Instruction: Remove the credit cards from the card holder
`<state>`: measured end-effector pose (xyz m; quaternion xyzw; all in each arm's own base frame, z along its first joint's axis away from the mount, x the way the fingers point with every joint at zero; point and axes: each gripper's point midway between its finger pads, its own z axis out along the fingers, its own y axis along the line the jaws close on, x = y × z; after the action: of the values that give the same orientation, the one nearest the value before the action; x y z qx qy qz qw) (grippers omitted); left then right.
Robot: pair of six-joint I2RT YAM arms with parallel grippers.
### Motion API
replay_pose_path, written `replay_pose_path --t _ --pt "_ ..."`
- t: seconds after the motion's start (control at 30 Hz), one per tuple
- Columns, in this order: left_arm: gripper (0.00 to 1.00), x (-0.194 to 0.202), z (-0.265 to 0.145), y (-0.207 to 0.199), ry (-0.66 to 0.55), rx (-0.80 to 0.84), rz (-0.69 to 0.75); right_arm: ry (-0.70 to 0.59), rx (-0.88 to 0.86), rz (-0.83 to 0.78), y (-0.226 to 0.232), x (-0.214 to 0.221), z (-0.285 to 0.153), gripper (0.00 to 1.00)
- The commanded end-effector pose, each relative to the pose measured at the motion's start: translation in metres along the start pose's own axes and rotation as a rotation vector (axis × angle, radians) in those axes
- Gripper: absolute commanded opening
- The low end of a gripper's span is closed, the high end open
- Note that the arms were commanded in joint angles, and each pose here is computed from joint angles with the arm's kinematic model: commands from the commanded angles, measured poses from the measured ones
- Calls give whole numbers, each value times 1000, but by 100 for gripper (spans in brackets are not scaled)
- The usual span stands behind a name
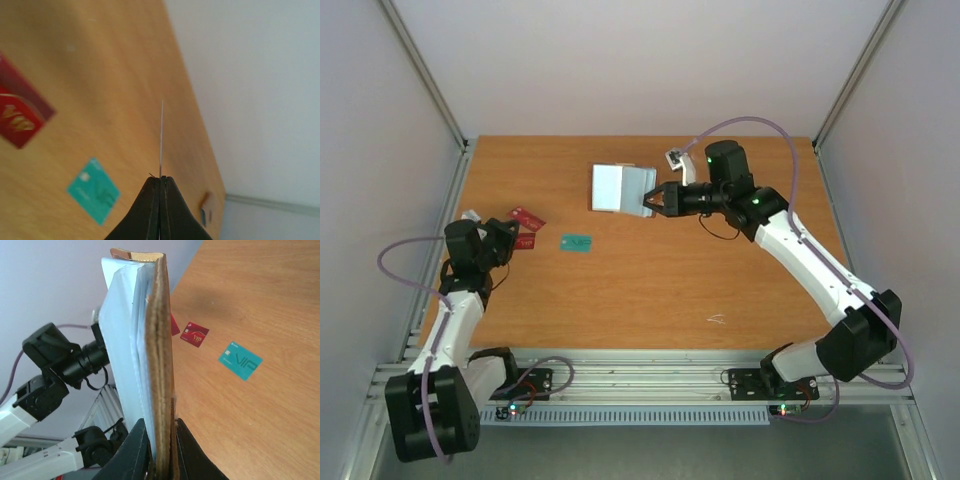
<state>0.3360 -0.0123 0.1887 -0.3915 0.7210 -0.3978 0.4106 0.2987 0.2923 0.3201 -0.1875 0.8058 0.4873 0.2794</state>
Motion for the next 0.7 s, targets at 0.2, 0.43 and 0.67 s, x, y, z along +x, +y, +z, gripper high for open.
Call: replay_pose_path --t 0.2,0.43,0.67 --pt "0 -29 10 116 -181 -378 -282 20 -15 80 -18 -36 11 1" --pt "0 -29 27 142 -156 -469 -375 27 -34 116 -38 -59 18 1" --pt "0 -37 37 139 -170 -486 -471 41 -52 134 -45 -66 22 1"
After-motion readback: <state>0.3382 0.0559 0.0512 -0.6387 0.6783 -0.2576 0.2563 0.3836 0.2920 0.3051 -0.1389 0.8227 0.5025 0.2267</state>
